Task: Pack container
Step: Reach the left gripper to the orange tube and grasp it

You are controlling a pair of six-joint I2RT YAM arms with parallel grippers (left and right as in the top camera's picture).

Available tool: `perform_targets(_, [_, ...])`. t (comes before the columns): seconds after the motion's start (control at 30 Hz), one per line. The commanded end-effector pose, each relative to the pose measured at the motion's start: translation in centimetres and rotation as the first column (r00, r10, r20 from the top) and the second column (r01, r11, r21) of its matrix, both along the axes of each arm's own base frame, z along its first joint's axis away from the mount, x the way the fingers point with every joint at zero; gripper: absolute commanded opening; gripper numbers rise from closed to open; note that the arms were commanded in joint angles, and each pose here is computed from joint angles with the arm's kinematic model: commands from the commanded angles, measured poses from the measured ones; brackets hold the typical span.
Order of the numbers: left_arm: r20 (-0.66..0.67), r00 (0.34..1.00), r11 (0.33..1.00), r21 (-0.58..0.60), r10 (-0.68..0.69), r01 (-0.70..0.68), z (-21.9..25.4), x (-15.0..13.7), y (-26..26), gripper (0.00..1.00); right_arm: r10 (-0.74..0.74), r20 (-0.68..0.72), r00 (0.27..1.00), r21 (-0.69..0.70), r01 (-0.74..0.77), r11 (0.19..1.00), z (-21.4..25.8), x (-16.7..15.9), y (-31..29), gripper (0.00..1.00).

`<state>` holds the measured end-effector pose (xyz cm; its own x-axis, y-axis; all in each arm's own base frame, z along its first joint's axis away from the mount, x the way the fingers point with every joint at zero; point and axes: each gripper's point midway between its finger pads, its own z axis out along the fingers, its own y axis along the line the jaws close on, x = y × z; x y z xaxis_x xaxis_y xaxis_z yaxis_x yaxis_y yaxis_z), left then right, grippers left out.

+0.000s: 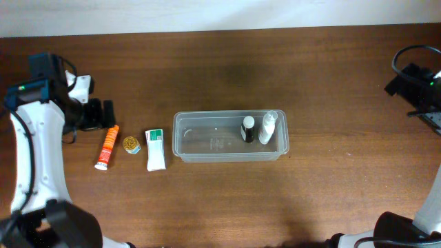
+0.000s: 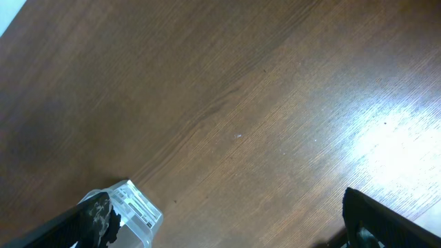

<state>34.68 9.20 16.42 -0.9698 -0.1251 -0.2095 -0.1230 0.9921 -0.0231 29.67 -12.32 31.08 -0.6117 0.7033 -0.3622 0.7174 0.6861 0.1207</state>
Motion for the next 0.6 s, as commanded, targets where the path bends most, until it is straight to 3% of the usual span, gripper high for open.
perform_targets(0.0, [-0.066,0.998,1.000,0.009,0.009,-0.008,-2.3,0.2,1.7,0.96,-0.005,-0.003,1.000,-0.009,0.005,1.000,0.0,-0.1,-0.3,0.98])
perform_targets(0.13, [-0.144,0.984,0.995,0.002,-0.101,0.102,-5.0,0.1,2.3,0.89,-0.005,-0.003,1.000,-0.009,0.005,1.000,0.0,-0.1,-0.3,0.98])
perform_targets(0.33, [-0.269,0.958,0.994,0.010,-0.098,0.105,-9.9,0.1,3.4,0.89,-0.004,-0.003,1.000,-0.009,0.004,1.000,0.0,-0.1,-0.3,0.98])
perform_targets(0.57, [-0.363,0.925,0.994,-0.036,-0.112,0.106,-14.5,-0.3,3.3,0.73,-0.004,-0.003,1.000,-0.009,0.004,1.000,0.0,-0.1,-0.3,0.98])
